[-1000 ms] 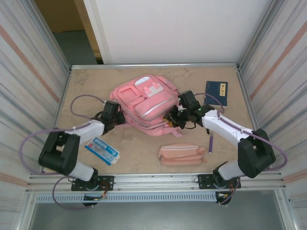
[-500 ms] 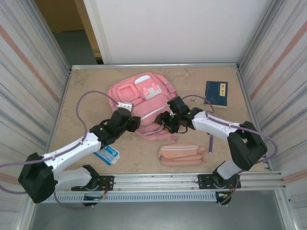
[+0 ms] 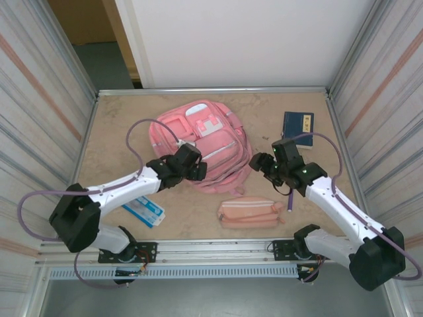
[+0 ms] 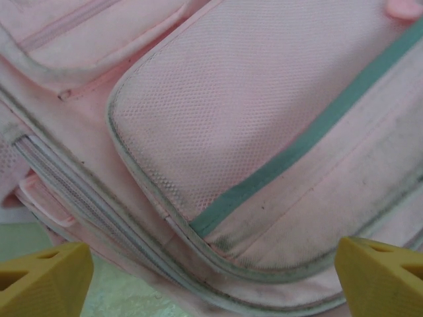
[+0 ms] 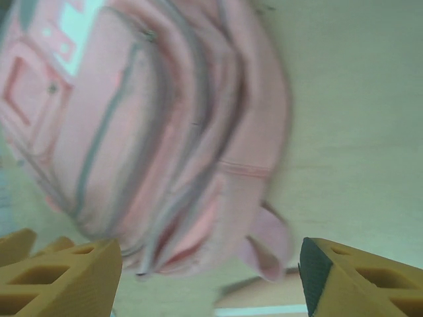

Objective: Pack the student bag

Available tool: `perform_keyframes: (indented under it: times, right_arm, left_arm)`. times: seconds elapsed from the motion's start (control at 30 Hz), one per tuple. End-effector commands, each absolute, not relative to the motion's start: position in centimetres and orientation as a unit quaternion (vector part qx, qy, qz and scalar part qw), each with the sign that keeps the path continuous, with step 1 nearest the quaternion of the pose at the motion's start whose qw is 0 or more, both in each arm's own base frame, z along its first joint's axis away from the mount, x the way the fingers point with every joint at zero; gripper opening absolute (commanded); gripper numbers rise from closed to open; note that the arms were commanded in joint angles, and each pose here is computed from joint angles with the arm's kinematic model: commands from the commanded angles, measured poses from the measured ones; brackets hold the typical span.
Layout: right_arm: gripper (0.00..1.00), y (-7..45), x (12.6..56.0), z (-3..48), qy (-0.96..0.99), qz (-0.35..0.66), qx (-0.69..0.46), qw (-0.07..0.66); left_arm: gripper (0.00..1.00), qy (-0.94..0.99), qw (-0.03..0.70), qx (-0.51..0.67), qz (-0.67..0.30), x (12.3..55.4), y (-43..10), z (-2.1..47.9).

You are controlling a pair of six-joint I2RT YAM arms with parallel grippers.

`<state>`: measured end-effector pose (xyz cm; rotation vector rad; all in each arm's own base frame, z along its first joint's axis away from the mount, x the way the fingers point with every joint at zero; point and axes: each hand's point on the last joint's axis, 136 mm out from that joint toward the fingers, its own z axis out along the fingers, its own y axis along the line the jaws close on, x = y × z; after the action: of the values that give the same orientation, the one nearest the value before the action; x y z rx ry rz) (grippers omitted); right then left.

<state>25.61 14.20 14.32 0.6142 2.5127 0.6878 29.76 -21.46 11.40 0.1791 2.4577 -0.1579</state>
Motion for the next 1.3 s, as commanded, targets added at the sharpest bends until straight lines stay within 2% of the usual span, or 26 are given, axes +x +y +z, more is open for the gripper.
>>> perform_keyframes:
  times: [0.0, 0.07, 0.17, 0.3, 0.5, 0.63, 0.77, 0.83, 0.93, 1.07, 1.27]
  right_arm:
    - [0.71, 13.4, 25.0, 14.2, 0.919, 0.237, 0.208, 0.238]
    - [0.71, 13.6, 25.0, 14.5, 0.918, 0.241, 0.205, 0.238]
    - [0.71, 13.8, 25.1, 14.7, 0.918, 0.244, 0.200, 0.239]
    - [0.71, 14.1, 25.5, 14.6, 0.919, 0.248, 0.196, 0.237]
    - [0.70, 14.9, 25.9, 14.8, 0.917, 0.260, 0.189, 0.237]
    - [0.69, 14.4, 25.6, 14.4, 0.922, 0.237, 0.191, 0.239]
    - [0.69, 14.0, 25.2, 13.6, 0.922, 0.230, 0.202, 0.236]
    - [0.69, 13.5, 24.9, 13.2, 0.923, 0.214, 0.218, 0.234]
    - [0.69, 13.8, 24.7, 13.0, 0.921, 0.210, 0.219, 0.244]
    - [0.69, 15.2, 24.6, 12.4, 0.925, 0.214, 0.204, 0.237]
    - [0.69, 17.1, 24.9, 12.3, 0.935, 0.215, 0.173, 0.223]
  left_arm:
    - [0.89, 0.958, 0.273, -0.013, -0.093, 29.2, -21.0, 10.8]
    - [0.84, 0.959, 0.258, -0.045, -0.105, 29.2, -20.7, 10.7]
    - [0.82, 0.960, 0.246, -0.083, -0.108, 29.2, -20.0, 11.0]
    - [0.81, 0.956, 0.238, -0.079, -0.154, 29.6, -21.8, 11.5]
    - [0.74, 0.955, 0.222, -0.093, -0.175, 30.2, -22.6, 10.7]
    - [0.76, 0.956, 0.187, -0.117, -0.192, 30.0, -22.9, 9.4]
    - [0.80, 0.956, 0.181, -0.131, -0.189, 29.9, -22.7, 8.2]
    - [0.85, 0.955, 0.174, -0.137, -0.197, 29.9, -23.0, 8.2]
    - [0.86, 0.951, 0.174, -0.141, -0.214, 30.1, -23.6, 8.3]
    - [0.73, 0.947, 0.174, -0.143, -0.231, 30.8, -24.6, 8.6]
    - [0.44, 0.937, 0.195, -0.141, -0.252, 31.4, -25.2, 9.9]
